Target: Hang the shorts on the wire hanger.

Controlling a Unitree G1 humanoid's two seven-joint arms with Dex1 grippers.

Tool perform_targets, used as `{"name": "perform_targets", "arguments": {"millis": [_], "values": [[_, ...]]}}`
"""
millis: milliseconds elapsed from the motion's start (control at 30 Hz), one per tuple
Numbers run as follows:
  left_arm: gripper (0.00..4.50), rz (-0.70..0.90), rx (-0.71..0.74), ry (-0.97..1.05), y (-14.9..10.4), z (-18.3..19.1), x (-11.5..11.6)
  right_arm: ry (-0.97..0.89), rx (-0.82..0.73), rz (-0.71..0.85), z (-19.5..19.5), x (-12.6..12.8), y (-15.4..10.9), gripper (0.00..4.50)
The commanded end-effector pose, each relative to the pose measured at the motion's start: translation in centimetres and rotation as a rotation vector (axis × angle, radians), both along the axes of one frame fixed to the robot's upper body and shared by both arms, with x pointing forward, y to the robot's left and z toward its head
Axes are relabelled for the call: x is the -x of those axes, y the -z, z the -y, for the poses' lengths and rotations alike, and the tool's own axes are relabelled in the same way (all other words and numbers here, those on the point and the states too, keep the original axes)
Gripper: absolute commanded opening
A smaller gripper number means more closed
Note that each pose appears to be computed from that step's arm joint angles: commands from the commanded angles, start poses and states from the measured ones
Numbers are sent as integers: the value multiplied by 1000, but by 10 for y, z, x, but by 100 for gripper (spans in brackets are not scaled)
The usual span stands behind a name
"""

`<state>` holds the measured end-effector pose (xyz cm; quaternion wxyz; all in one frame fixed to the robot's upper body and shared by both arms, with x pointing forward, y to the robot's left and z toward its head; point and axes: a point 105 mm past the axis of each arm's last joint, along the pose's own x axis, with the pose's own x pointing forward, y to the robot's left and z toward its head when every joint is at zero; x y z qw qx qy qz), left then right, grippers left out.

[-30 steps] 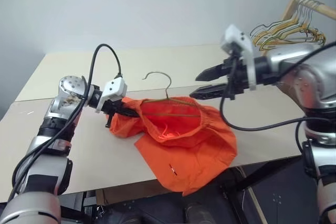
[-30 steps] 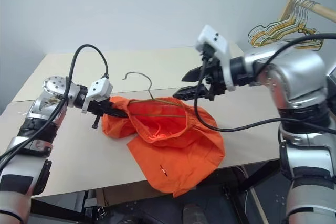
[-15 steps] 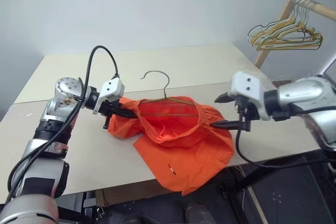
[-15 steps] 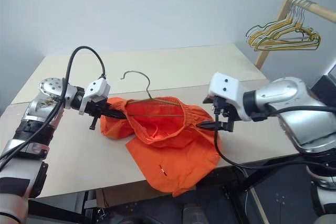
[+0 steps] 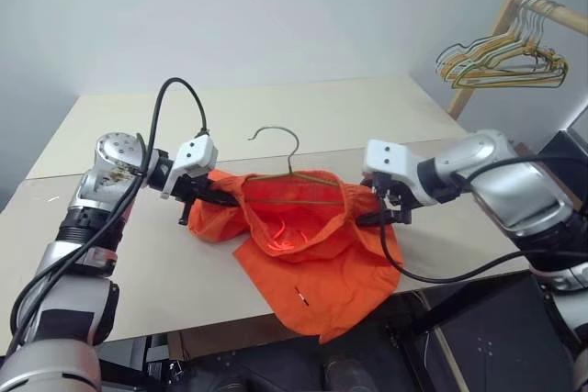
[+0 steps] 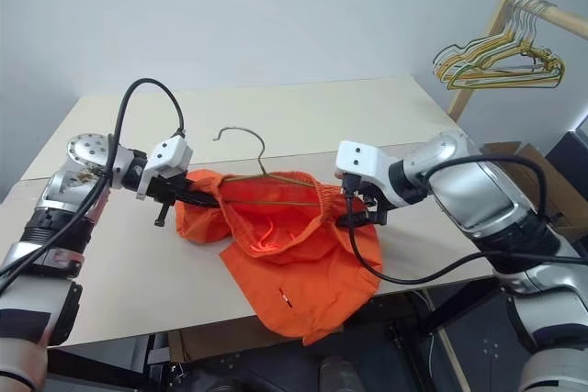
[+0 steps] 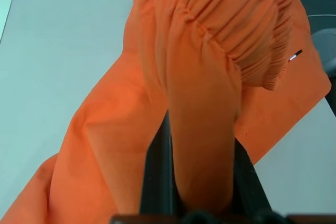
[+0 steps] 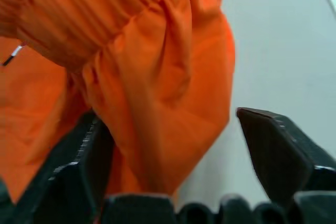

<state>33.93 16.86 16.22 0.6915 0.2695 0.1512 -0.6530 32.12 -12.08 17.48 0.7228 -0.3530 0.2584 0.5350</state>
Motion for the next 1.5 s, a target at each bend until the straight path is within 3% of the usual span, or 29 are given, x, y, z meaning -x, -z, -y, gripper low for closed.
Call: {"name": "perform_targets", "arguments": {"millis": [33, 300, 433, 533, 667, 900, 1033, 1167, 1500], "values": [[0, 58, 16, 31, -16, 1, 3, -10, 12, -2, -1, -3, -9, 288], [0, 44, 8, 45, -13, 0, 8, -42, -8, -87, -8, -1, -11, 1], [0, 43, 28, 52, -15, 3, 8, -50, -24, -128, -8, 4, -10, 1], [70, 44, 90, 41, -26, 5, 6, -6, -71, -180, -5, 8, -11, 0], [199, 64, 158, 10, -39, 1, 4, 73, -131, -255, 6, 17, -7, 0], [438, 150, 391, -83, -89, -5, 5, 339, -251, -378, 42, 46, 15, 0], [449, 140, 602, -101, -115, 10, 17, 543, -318, -408, 68, 63, 21, 0], [449, 62, 744, -95, -121, 26, 34, 782, -412, -371, 105, 70, 22, 0], [449, 2, 833, -64, -121, 46, 44, 1199, -614, -189, 173, 70, 18, 0]]}}
